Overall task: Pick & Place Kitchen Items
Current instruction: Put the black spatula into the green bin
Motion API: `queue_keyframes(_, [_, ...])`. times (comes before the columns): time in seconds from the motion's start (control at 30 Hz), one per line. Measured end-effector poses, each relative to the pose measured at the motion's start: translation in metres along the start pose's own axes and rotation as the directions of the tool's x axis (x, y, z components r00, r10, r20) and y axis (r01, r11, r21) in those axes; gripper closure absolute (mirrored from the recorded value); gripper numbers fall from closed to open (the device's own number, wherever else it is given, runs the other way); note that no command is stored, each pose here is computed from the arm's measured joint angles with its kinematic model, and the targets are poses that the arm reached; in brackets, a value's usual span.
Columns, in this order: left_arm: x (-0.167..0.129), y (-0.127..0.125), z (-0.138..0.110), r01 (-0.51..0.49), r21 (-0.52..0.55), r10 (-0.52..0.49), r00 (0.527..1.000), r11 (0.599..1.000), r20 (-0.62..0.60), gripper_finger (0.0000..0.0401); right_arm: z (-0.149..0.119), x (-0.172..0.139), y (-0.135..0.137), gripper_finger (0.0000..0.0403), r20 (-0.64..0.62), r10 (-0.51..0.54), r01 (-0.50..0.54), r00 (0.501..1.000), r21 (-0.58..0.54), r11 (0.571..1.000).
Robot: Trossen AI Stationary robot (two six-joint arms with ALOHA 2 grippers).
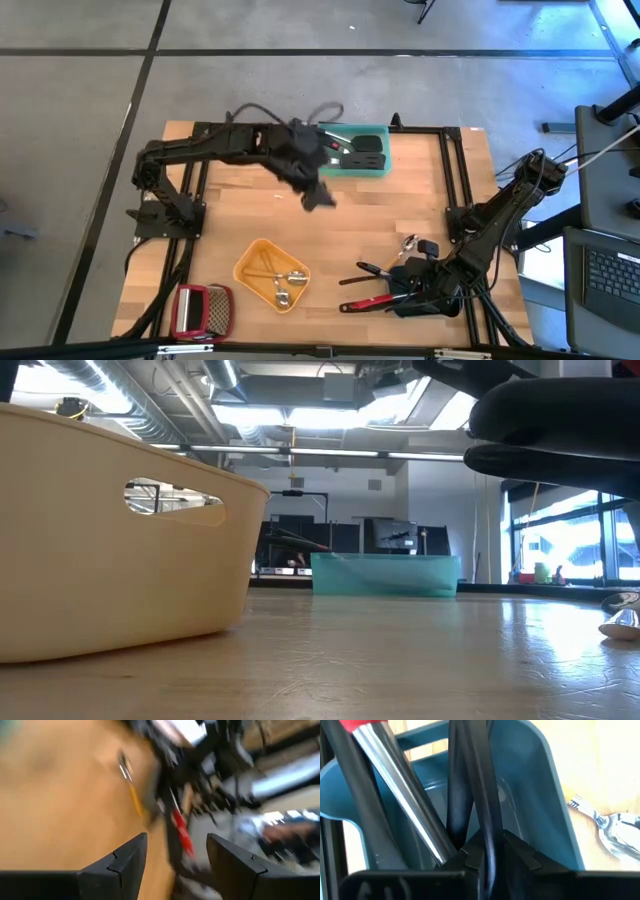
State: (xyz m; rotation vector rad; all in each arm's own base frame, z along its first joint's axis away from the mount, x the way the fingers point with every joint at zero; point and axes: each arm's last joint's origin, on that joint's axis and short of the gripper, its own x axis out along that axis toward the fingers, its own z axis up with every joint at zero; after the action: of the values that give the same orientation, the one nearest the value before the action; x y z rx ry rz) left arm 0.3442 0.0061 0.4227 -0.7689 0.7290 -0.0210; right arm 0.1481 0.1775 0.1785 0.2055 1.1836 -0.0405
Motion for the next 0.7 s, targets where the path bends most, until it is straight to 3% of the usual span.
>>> queue_keyframes(0.13, [0.019,-0.024,-0.031,0.061,-0.063,-0.068,0.99,0.996,-0.123,0.0201,0.0,0.0,-0.001,0.0338,-0.008,-0.005,0.004,1.0,-0.003,1.0])
queue_keyframes(0.2, [0.038,-0.032,-0.052,0.044,-0.107,-0.062,0.983,0.993,-0.171,0.0201,-0.001,0.0,-0.001,0.0338,-0.018,-0.001,0.0,1.0,-0.004,1.0])
queue_keyframes(0.33, [0.079,-0.039,-0.09,0.055,-0.281,-0.089,0.99,0.958,-0.11,0.0201,-0.001,0.0,0.0,0.0338,-0.024,0.003,-0.003,1.0,-0.004,1.0])
queue_keyframes(0.4, [0.097,-0.043,-0.109,0.119,-0.404,-0.15,0.987,0.907,-0.048,0.0201,-0.001,0.0,0.0,0.0338,-0.023,0.005,-0.005,1.0,-0.01,1.0])
queue_keyframes(0.5, [0.122,-0.046,-0.133,0.306,-0.575,-0.248,0.952,0.758,0.18,0.0201,-0.001,0.0,0.0,0.0338,-0.023,0.007,-0.008,1.0,-0.037,0.999])
queue_keyframes(0.6, [0.136,-0.042,-0.158,0.404,-0.656,-0.188,0.907,0.638,0.376,0.0205,-0.001,0.0,0.0,0.0338,-0.023,0.007,-0.009,1.0,-0.077,0.997])
queue_keyframes(0.7, [0.138,-0.043,-0.186,0.398,-0.745,-0.092,0.904,0.536,0.417,0.0216,-0.001,0.0,0.0,0.0338,-0.023,0.006,-0.009,1.0,-0.103,0.995])
